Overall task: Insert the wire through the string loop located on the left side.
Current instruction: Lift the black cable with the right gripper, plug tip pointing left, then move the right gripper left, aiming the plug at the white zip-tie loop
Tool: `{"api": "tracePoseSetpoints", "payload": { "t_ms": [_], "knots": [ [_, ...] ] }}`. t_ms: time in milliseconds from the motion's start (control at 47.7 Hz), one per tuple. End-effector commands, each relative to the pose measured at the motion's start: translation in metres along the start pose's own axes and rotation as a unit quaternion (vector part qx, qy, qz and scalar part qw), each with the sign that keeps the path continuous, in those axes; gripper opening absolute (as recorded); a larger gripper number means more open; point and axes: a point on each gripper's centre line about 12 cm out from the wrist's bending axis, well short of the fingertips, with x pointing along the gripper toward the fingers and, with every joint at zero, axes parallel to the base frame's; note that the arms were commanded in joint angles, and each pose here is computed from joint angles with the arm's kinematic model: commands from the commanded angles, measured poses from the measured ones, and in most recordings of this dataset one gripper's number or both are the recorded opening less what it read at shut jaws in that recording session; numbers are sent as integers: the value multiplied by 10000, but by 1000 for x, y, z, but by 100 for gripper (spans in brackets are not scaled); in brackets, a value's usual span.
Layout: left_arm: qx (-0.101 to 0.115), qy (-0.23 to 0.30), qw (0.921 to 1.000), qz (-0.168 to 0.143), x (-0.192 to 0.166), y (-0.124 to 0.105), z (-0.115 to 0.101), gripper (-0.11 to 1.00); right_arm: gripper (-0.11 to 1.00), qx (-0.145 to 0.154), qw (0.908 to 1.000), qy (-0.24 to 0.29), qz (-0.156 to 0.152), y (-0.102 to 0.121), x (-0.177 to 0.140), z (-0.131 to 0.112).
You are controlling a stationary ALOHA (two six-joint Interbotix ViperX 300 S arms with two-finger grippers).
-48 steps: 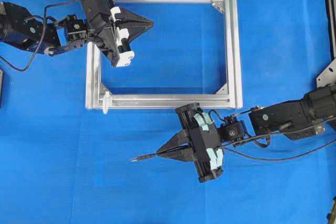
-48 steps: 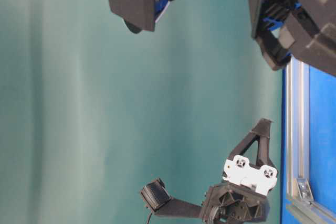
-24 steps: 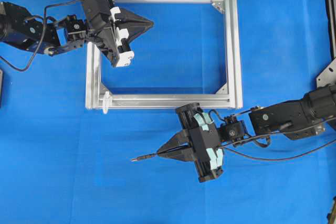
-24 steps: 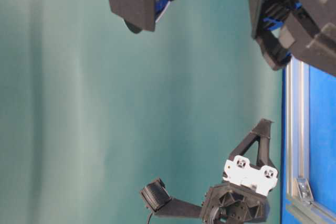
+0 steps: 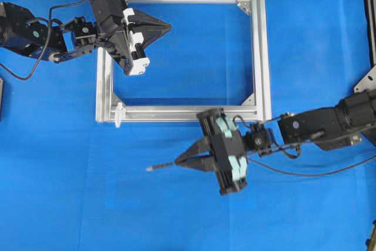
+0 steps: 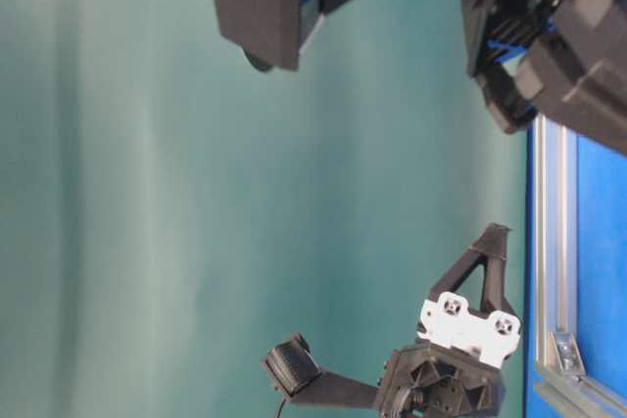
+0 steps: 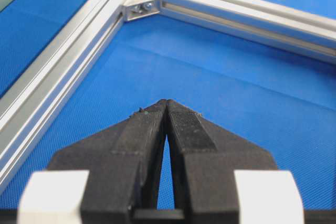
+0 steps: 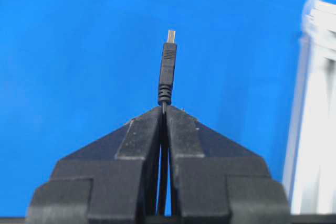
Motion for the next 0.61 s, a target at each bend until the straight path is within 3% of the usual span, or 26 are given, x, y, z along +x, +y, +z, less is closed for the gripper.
{"api": "tracePoseSetpoints", "payload": {
  "t_ms": [0,315,587],
  "knots": [
    [-3,-230,9997,-18,-2,-1,15,0,1,48,9996,-251,-125,-12,-5,16],
    [-4,-222,9998,-23,-2,-1,14,0,1,231,9973,-321,-615,-55,-9,18],
    [-3,-207,9998,-22,-3,-1,13,0,0,284,9959,-321,-793,-71,-13,17]
  ]
}}
